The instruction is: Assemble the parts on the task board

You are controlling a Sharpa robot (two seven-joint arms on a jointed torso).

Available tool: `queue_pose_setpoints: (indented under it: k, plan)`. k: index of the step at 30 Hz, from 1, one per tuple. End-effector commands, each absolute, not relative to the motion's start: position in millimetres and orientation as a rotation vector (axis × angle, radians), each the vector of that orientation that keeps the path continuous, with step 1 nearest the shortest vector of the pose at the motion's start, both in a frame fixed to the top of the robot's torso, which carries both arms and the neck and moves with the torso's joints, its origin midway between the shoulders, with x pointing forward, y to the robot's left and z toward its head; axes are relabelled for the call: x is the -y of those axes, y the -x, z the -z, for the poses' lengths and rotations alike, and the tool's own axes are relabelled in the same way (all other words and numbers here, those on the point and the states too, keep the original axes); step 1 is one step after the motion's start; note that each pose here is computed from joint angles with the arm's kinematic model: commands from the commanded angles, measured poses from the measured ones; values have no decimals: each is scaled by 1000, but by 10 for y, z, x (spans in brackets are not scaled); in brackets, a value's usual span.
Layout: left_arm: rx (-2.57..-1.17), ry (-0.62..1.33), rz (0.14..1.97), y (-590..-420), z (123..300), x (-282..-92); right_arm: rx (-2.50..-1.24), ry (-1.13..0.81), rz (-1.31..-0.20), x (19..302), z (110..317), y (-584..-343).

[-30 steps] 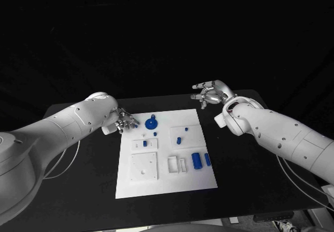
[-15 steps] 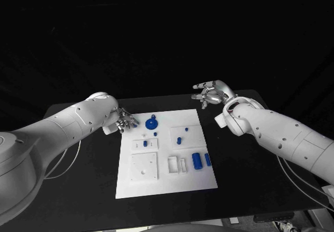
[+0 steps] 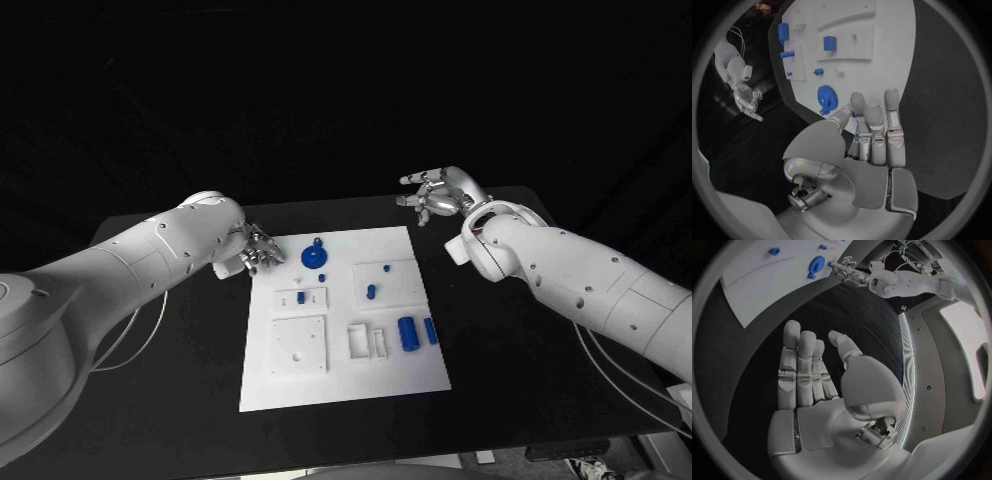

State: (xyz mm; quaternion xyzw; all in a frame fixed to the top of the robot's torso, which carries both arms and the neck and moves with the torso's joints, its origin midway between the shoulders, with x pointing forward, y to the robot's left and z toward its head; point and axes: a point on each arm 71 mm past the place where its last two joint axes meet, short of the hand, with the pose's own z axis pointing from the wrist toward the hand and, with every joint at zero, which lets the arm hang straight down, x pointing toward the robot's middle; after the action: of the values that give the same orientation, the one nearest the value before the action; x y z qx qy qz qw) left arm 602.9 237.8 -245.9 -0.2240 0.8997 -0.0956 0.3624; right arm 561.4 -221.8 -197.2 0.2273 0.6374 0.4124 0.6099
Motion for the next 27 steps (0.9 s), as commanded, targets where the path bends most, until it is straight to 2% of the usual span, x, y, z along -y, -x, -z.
queue_pose_setpoints:
  k: [1,21,27]
  plan:
    - [-2334,572,271,-6019,2470,-2353,-1469,-515,-953,2211,1963,-5615]
    - [-2317,578,305,-5992,2454,-2369,-1473,-517,-946,2249,1965,-5614]
    - [-2321,589,327,-5964,2399,-2413,-1473,-518,-941,2274,1967,-5614]
